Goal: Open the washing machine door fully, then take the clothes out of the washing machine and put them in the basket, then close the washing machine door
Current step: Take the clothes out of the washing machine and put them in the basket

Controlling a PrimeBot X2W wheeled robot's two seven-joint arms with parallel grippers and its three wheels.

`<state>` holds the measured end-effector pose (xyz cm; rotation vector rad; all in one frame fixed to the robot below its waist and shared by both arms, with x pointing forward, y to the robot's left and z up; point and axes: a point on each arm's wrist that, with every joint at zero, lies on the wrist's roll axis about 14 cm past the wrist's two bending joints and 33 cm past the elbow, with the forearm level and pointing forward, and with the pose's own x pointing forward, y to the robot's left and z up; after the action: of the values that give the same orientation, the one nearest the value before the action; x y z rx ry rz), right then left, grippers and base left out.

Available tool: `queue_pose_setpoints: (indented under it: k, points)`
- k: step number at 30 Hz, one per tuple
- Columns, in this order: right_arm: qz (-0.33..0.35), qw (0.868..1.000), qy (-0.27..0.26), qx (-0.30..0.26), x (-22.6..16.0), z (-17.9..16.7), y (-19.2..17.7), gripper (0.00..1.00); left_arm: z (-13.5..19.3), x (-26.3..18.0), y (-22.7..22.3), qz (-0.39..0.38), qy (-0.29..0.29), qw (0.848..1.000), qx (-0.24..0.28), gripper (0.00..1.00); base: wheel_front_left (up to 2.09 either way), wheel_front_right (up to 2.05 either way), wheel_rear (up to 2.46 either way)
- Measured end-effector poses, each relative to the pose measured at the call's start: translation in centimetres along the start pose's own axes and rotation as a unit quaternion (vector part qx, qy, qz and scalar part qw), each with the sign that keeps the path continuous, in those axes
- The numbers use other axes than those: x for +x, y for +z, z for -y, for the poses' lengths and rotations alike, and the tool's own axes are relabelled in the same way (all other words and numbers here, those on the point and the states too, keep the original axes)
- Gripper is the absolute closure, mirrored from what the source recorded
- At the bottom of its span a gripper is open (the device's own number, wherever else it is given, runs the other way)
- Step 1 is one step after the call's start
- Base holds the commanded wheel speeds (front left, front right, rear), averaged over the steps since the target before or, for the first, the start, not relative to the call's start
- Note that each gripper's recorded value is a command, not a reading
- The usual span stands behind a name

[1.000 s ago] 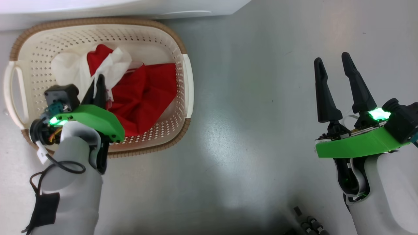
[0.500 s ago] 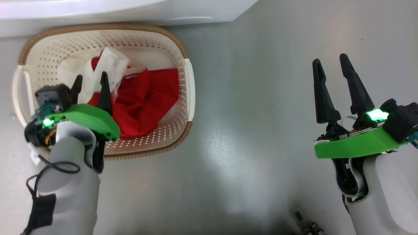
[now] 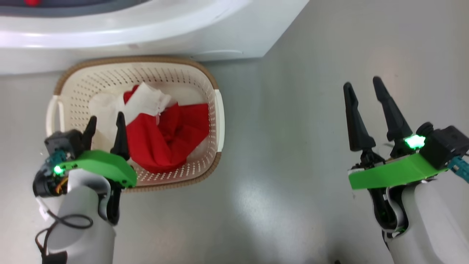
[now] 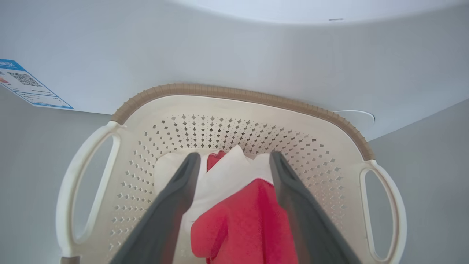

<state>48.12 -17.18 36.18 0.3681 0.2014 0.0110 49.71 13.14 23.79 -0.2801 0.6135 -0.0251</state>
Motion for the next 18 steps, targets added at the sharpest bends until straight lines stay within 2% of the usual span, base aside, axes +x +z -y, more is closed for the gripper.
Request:
queue_pose_setpoints:
  k: [11, 18]
  points:
    - [0.013, 1.000, 0.008, -0.001, -2.5, -1.1, 2.1, 0.00, 0.5, -4.0, 4.9, 0.077, -0.012, 0.997, 0.009, 0.00, 0.00, 0.00, 0.00]
    - [0.023, 1.000, 0.015, -0.002, -4.4, -1.8, 3.4, 0.00, 1.1, -7.3, 8.7, 0.140, -0.022, 0.990, 0.019, 0.00, 0.00, 0.00, 0.00]
